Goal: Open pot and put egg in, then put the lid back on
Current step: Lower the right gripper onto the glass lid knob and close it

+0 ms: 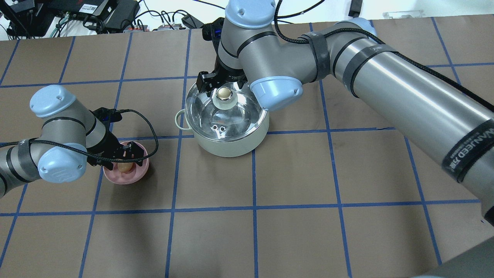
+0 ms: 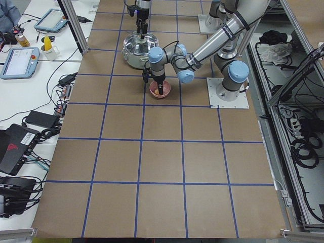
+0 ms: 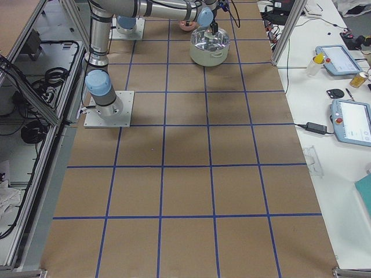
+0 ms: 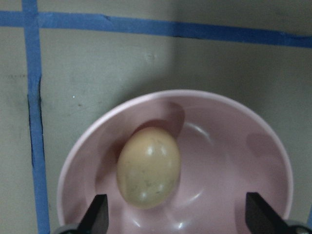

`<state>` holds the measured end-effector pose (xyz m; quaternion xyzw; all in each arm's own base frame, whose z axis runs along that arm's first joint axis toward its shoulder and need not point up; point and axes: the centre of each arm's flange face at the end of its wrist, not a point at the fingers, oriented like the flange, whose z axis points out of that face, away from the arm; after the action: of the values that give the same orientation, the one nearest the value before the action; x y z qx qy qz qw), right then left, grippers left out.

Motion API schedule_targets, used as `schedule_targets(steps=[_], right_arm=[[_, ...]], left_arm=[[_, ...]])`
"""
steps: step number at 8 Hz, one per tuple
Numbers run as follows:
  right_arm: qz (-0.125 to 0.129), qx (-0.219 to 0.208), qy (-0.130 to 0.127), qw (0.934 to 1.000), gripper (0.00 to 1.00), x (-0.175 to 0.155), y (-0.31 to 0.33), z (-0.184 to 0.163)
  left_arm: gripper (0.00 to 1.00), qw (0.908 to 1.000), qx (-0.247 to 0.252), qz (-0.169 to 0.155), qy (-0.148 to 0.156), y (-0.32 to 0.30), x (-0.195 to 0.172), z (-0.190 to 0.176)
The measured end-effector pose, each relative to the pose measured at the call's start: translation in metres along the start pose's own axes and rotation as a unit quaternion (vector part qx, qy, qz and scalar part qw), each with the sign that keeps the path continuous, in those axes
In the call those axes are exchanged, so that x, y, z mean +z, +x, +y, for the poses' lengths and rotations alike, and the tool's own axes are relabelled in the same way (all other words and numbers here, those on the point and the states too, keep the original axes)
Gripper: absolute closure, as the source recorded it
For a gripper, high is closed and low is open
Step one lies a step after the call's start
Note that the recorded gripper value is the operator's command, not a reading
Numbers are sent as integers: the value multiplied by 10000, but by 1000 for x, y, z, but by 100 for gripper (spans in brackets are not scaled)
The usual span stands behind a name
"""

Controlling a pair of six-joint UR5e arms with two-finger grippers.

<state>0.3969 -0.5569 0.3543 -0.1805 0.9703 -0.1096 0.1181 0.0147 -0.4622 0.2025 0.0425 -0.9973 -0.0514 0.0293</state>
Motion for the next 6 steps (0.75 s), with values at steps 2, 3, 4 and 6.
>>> schedule_targets(steps=[2, 3, 4, 6], right_arm=[[-4, -126, -77, 9999, 20, 4, -5, 3], [25, -189, -135, 9997, 23, 6, -5, 4], [58, -315, -180, 9993, 26, 7, -5, 5], [89, -494, -245, 9984, 49, 9, -4, 7]], left_arm=[[0, 10000, 1, -18, 52, -1, 1, -2], [0, 10000, 2, -26, 79, -1, 0, -3], [0, 9999, 3, -34, 106, -1, 0, -4], [0, 9998, -2, -62, 185, -2, -1, -5]])
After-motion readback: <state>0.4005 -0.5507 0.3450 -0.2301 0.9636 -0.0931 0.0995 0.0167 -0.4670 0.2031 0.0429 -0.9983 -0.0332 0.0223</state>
